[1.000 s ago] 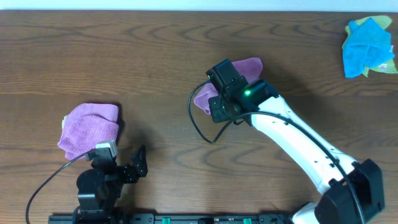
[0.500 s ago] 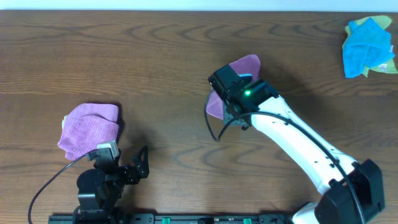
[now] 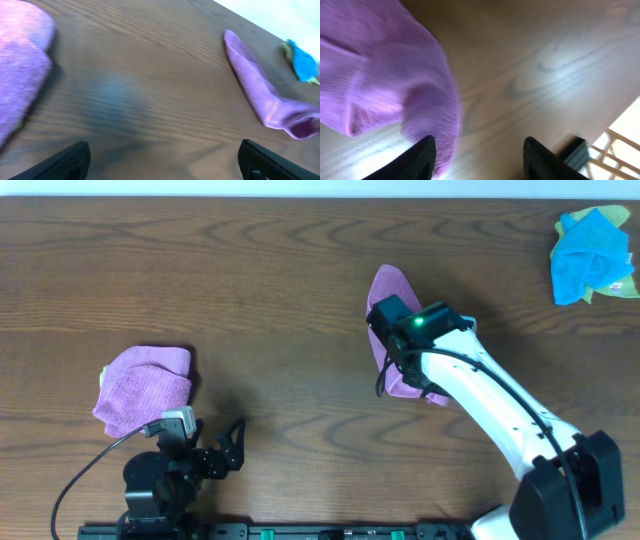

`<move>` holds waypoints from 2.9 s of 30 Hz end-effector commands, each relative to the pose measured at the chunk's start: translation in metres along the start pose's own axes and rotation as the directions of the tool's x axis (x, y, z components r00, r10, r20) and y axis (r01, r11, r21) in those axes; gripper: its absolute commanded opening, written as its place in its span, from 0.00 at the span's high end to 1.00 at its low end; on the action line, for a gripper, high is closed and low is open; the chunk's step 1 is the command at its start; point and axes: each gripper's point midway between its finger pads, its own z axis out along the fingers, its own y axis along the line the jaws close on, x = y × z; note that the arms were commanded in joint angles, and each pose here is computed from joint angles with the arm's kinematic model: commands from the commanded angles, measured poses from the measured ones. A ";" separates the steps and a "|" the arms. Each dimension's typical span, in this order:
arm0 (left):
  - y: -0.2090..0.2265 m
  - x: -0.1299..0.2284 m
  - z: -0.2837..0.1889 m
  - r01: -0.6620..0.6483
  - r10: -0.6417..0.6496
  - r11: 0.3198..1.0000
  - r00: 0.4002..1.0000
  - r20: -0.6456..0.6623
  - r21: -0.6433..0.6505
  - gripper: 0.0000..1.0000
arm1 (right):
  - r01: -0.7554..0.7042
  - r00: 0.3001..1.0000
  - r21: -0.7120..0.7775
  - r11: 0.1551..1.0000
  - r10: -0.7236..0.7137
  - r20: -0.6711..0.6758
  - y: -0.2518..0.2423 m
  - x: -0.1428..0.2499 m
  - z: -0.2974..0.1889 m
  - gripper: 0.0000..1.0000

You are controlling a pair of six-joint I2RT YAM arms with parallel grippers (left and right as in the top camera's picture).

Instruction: Fold the cloth

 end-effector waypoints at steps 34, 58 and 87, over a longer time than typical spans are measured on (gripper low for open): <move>-0.017 0.009 0.000 0.189 -0.184 0.977 0.981 -0.063 0.095 0.05 | 0.168 0.964 -0.464 0.870 -0.244 -0.109 0.132 -0.018 0.081 0.38; -0.016 0.009 0.000 0.188 -0.183 0.978 0.981 -0.062 0.095 0.04 | 0.200 0.952 -0.544 0.815 -0.294 -0.089 0.147 -0.015 0.066 0.93; -0.009 0.006 0.001 0.187 -0.185 0.981 0.982 -0.038 0.057 0.05 | 0.374 0.904 -0.739 0.560 -0.397 0.156 0.207 0.017 -0.041 0.96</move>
